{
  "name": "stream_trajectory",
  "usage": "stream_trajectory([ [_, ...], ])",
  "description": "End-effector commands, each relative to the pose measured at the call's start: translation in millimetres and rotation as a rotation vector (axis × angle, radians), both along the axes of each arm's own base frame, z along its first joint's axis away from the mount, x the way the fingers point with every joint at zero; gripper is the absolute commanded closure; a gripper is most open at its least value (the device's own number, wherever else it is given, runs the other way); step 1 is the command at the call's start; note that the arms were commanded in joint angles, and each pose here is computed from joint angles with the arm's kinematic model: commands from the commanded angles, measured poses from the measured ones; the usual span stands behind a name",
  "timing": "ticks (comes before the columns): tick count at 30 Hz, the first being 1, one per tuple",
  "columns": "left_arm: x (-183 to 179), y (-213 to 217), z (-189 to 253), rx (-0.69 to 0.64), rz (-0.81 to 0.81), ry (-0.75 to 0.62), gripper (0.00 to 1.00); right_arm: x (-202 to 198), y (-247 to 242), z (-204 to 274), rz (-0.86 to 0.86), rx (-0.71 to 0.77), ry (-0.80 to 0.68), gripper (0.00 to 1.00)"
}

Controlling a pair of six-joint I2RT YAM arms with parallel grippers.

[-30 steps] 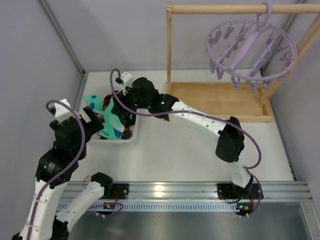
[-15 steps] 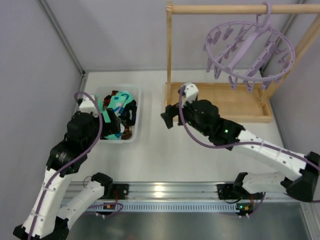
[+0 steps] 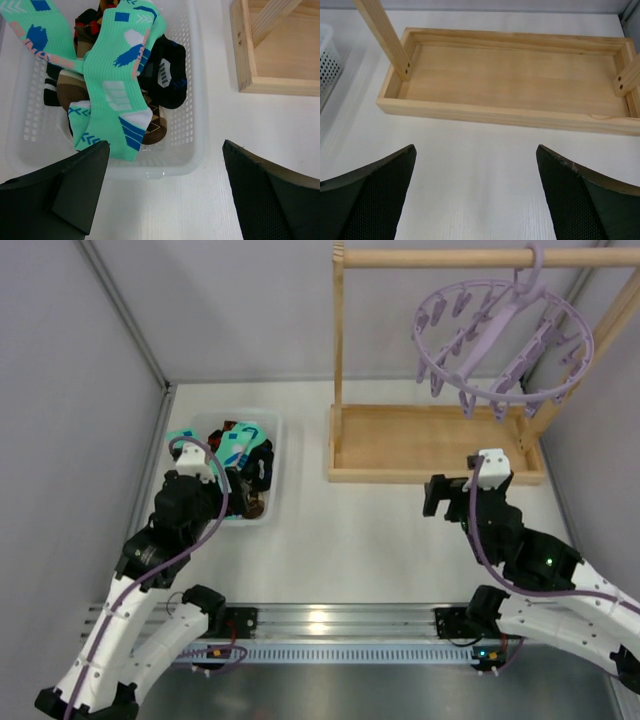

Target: Remove the socks clipped to the hanger

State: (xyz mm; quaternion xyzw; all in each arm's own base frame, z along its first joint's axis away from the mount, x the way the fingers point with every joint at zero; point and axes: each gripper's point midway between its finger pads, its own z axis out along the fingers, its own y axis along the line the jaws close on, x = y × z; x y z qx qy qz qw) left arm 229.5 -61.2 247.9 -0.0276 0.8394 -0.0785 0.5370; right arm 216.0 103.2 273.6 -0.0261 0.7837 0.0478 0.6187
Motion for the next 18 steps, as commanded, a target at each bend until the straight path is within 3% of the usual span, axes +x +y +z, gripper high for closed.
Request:
stream_trajectory([
  [1,-0.7,9.0,19.3,-0.019,0.028,-0.131,0.02,-13.3,-38.3,-6.6,-0.091,-0.013,-0.001,0.01],
  [7,-1.6,19.8,18.6,0.004,0.073,-0.151,0.02,-23.1,-64.8,-3.2,-0.143,-0.016,-0.029,0.0],
  [18,1.1,25.4,20.4,-0.016,0.092,-0.151,0.02,-24.3,-61.8,-16.7,-0.126,-0.035,0.001,0.0],
])
